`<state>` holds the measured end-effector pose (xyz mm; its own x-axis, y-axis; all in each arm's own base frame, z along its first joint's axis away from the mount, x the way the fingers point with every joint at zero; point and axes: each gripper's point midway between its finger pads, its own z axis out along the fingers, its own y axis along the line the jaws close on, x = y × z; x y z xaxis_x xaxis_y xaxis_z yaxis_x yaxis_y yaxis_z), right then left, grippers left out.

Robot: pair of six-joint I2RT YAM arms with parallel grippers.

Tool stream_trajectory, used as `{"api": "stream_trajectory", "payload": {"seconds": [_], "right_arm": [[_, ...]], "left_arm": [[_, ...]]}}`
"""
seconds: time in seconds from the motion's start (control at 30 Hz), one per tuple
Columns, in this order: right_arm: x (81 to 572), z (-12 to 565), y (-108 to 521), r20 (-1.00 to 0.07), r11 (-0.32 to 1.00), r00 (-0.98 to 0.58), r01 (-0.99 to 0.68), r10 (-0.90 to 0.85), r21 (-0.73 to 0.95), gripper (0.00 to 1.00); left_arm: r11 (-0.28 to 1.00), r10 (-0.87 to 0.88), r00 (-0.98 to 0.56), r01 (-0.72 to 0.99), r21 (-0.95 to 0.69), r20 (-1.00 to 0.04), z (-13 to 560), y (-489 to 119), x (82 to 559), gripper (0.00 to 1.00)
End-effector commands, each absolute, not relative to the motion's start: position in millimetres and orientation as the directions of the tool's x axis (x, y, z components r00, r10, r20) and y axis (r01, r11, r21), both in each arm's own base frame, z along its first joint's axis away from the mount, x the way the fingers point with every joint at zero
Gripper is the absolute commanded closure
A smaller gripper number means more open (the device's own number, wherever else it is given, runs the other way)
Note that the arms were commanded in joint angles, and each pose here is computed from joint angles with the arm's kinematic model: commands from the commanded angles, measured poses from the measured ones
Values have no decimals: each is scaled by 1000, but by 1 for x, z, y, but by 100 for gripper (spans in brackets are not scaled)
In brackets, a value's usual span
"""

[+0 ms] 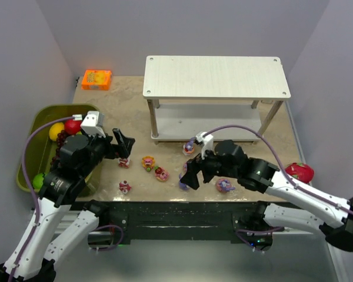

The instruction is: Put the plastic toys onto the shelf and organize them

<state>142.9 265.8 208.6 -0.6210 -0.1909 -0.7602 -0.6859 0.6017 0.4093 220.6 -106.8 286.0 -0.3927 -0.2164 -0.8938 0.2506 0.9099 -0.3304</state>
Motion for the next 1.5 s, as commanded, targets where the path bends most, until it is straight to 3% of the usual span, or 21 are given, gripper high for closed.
{"api": "stream_trajectory", "payload": {"seconds": [0.0, 0.17, 0.4, 0.6, 1.03, 1.47], "right_arm": [[146, 223, 306, -851, 593, -498, -740, -168, 316, 9], [142, 205, 340, -858, 603, -437, -771, -271, 202, 9], [172, 178, 367, -858, 655, -359, -755, -367, 36, 9], [186, 141, 388, -810, 645, -339, -762, -478, -61, 9], [198, 70, 402, -722, 651, -375, -747, -582, -137, 18], [223, 46, 400, -718, 680, -396, -718, -573, -147, 21]], "left_arm": [[910, -235, -391, 235, -343, -890, 286, -105, 222, 2], [916, -240, -386, 215, -339, -891, 286, -99, 216, 3], [916, -257, -345, 211, -341, -903, 301, -87, 197, 3], [913, -275, -303, 217, -346, -913, 316, -77, 180, 2], [911, -281, -295, 218, -350, -913, 318, -72, 169, 2], [916, -274, -310, 203, -345, -910, 310, -71, 169, 2]]}}
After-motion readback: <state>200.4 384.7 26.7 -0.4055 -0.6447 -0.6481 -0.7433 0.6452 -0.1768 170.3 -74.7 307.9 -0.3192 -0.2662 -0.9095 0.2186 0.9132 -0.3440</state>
